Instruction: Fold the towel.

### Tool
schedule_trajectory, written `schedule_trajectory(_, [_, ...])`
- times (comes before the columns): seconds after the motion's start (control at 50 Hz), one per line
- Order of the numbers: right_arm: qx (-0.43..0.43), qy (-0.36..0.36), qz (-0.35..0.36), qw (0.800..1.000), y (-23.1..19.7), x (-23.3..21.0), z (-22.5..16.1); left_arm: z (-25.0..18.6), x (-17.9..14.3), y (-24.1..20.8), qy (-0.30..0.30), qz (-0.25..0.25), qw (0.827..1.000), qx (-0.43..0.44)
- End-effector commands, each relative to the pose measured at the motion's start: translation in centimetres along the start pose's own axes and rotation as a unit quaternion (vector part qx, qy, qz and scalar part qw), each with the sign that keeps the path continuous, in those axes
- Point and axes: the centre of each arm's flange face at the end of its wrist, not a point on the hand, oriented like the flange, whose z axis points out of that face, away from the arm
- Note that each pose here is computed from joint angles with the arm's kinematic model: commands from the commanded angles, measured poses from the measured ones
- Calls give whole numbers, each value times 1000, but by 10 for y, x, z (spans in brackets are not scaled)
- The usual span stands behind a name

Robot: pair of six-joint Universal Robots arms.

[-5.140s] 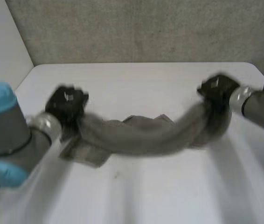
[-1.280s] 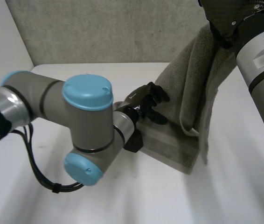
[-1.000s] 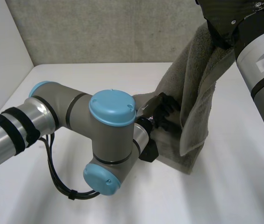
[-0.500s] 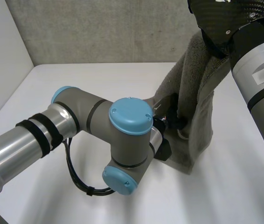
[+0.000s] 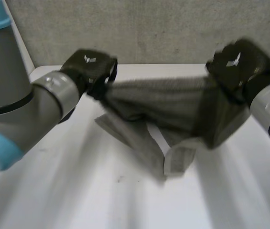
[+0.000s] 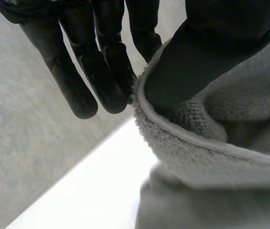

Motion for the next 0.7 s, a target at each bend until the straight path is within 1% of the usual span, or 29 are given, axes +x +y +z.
schedule_trajectory(0.02, [-77,-171,-12,982,37,-53,-3,-41,17,61,92,168,964,-186])
schedule_trajectory(0.04, [-77,-172,-12,982,37,-54,-3,-47,19,76,115,188,950,-220])
schedule_trajectory(0.06, [-100,-207,-21,973,46,-64,-4,-49,18,87,125,199,942,-239])
schedule_trajectory(0.08, [-120,-240,-32,963,53,-73,-5,-49,18,87,126,199,942,-239])
schedule_trajectory(0.14, [-146,-285,-50,946,64,-86,-2,-44,19,104,133,200,937,-256])
schedule_trajectory(0.2, [-135,-274,-55,951,63,-87,17,-26,20,117,133,200,936,-257])
schedule_trajectory(0.26, [-122,-258,-56,957,60,-85,29,2,15,110,106,208,948,-217])
schedule_trajectory(0.28, [-106,-233,-54,965,55,-80,42,2,15,110,106,208,948,-217])
schedule_trajectory(0.3, [-79,-195,-49,976,46,-70,58,19,9,101,83,214,955,-187])
schedule_trajectory(0.32, [-79,-194,-49,977,46,-70,58,39,-1,87,51,219,963,-149])
schedule_trajectory(0.34, [-46,-143,-39,988,34,-55,75,39,-1,87,51,219,963,-148])
schedule_trajectory(0.36, [-10,-83,-26,996,20,-37,90,57,-11,67,16,224,969,-103])
schedule_trajectory(0.38, [-10,-83,-26,996,20,-37,90,72,-24,41,-26,230,972,-48])
schedule_trajectory(0.4, [37,-2,-11,999,2,-12,106,72,-24,41,-27,230,972,-47])
schedule_trajectory(0.42, [83,69,-2,994,-15,10,114,83,-37,11,-72,234,969,17])
schedule_trajectory(0.44, [84,70,-2,994,-15,11,115,90,-52,-25,-127,238,958,98])
schedule_trajectory(0.46, [128,131,3,983,-30,30,120,90,-52,-26,-127,238,958,98])
schedule_trajectory(0.48, [180,195,8,964,-47,50,120,91,-64,-59,-177,239,939,173])
schedule_trajectory(0.5, [181,196,8,964,-47,50,120,89,-75,-85,-219,236,917,237])
schedule_trajectory(0.52, [218,245,6,945,-59,67,117,89,-75,-85,-220,236,916,237])
schedule_trajectory(0.54, [254,286,5,924,-71,82,110,88,-82,-99,-246,231,899,280])
schedule_trajectory(0.56, [254,287,5,924,-71,82,110,86,-86,-109,-264,224,883,316])
schedule_trajectory(0.58, [268,304,4,914,-73,87,106,86,-86,-109,-265,224,883,317])
schedule_trajectory(0.6, [270,303,3,914,-73,85,102,79,-89,-120,-278,217,869,346])
schedule_trajectory(0.62, [270,303,3,914,-73,85,102,72,-89,-124,-280,209,865,359])
schedule_trajectory(0.64, [263,295,3,919,-70,81,101,72,-89,-124,-280,209,865,359])
schedule_trajectory(0.66, [250,280,3,927,-62,74,102,67,-87,-120,-272,205,871,354])
schedule_trajectory(0.68, [250,280,3,927,-62,74,102,67,-83,-107,-258,203,882,337])
schedule_trajectory(0.7, [236,264,3,935,-55,67,104,67,-83,-107,-258,203,883,337])
